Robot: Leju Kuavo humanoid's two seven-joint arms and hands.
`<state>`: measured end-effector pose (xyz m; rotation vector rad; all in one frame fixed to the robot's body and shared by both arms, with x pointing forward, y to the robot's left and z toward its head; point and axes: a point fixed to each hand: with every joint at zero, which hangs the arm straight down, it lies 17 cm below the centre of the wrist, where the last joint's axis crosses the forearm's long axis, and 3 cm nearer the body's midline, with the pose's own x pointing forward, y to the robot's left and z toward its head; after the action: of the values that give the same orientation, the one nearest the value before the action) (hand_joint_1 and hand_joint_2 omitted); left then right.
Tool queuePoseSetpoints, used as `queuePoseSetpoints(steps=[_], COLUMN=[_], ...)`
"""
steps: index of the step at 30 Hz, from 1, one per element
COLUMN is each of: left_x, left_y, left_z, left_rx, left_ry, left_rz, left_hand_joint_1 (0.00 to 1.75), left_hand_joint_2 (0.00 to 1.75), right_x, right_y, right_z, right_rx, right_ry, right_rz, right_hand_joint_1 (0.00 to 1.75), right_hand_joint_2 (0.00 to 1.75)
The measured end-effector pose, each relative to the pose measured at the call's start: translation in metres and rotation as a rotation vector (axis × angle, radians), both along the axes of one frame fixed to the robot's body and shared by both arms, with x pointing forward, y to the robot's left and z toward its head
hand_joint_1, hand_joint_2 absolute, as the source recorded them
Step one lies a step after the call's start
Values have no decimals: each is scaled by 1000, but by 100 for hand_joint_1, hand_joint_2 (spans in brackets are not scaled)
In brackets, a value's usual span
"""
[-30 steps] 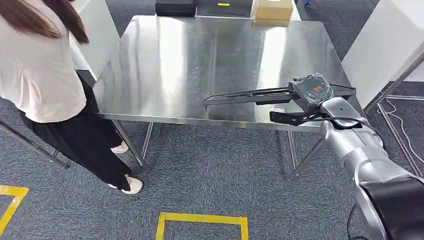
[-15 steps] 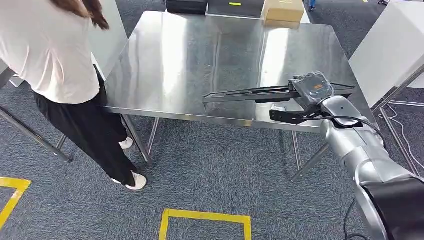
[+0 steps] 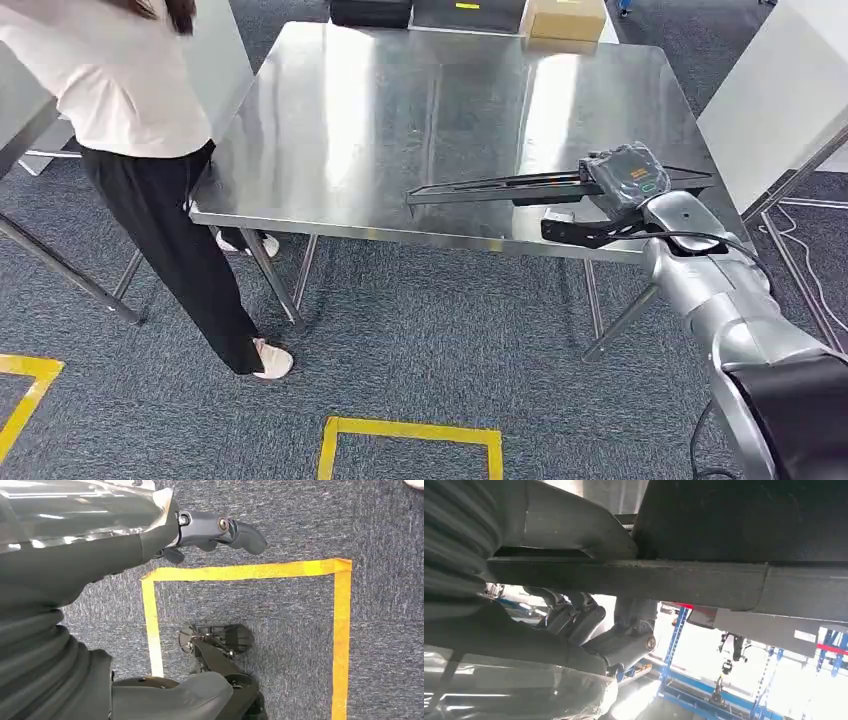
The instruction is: Take the parts from the cabinet and place them on the table.
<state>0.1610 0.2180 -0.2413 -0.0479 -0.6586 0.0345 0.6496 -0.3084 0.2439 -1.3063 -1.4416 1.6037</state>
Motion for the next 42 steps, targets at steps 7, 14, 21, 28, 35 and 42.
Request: queuePoseSetpoints(steps=[7,14,21,28,35,42], left_x=[0,-2,-1,4,5,4], left_y=[0,-3,-4,-7,-7,-6], left_z=[0,-1,-1,1,1,0], left_rx=[-1,-5,-4,-6,-7,-6], left_ry=[0,12,11,7,6,9], left_rz=[0,-16,-24,-34,-35,-36], left_hand_joint_1=[0,0,0,0,0,0], left_hand_joint_2=[175,175,175,175,175,175], right_x=[0,0,-1,-3,-3,-4], right_y=[-2,-7,-13,-25,-27,-25], right_z=[-1,-1,-1,-9,-8,-10], right_rx=[-1,-2,-5,-12,-14,-13], right_ry=[5,8,6,19,17,19], right_rz=[-3,-11,-18,-32,-35,-32], right_hand_joint_1=[175,175,175,175,175,175], right_hand_joint_2=[175,175,175,175,175,175])
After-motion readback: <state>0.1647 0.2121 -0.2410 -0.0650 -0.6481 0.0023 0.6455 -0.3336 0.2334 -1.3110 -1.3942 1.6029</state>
